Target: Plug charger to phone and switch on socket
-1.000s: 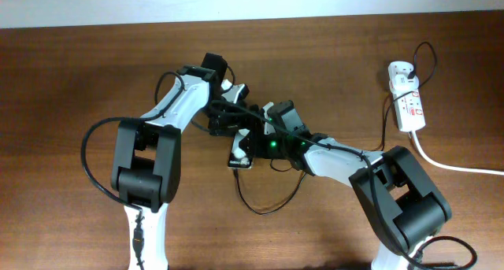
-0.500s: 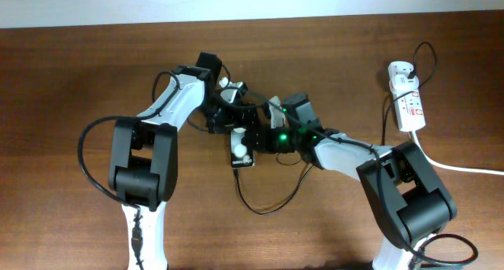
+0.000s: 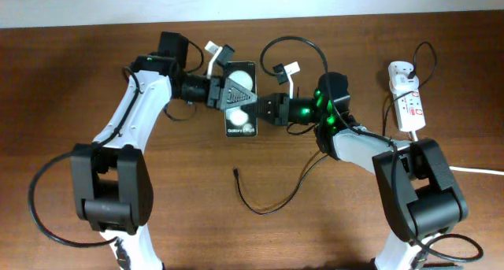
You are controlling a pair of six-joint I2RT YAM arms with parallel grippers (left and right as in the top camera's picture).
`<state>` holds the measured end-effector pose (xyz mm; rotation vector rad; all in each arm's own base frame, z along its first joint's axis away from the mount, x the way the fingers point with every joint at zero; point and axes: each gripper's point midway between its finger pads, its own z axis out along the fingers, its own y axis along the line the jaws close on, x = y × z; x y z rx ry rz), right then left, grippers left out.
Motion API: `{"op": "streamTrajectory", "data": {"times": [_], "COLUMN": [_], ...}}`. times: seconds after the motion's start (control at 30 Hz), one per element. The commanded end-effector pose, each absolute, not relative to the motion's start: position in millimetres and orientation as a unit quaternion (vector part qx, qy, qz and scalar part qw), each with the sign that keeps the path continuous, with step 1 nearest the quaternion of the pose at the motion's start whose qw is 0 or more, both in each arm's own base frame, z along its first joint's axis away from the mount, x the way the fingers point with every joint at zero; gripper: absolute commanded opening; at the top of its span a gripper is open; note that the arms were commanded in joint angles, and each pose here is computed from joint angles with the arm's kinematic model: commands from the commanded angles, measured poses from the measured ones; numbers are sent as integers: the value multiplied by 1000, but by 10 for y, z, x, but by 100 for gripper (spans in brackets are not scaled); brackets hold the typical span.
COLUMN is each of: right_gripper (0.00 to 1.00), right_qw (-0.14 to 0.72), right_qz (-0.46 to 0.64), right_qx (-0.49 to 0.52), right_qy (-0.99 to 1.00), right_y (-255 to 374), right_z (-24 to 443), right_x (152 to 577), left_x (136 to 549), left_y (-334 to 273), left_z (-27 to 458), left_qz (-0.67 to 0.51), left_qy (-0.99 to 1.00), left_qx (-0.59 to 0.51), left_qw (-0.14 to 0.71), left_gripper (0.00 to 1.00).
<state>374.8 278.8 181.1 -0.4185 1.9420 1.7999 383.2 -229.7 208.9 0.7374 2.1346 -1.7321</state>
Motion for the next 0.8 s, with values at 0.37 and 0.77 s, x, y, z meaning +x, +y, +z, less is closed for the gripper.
{"op": "streamTrajectory", "data": {"times": [0.37,0.77], "right_gripper": [4,4], "right_qw": [227,227], "right_qz": [663,663], "right_qx": [-91,-97], "right_qy": [708,707], "right_y": [2677,2809], "right_z": [1905,1904], "right_x": [3920,3868], "left_x": [3917,3732], "left_y": [-1916,-2318], "left_z": [2730,2626], "left_qz": [-669,-658], "left_qy": [656,664], "left_qx": [263,296], "left_qw": [230,195], "left_gripper": [61,50]}}
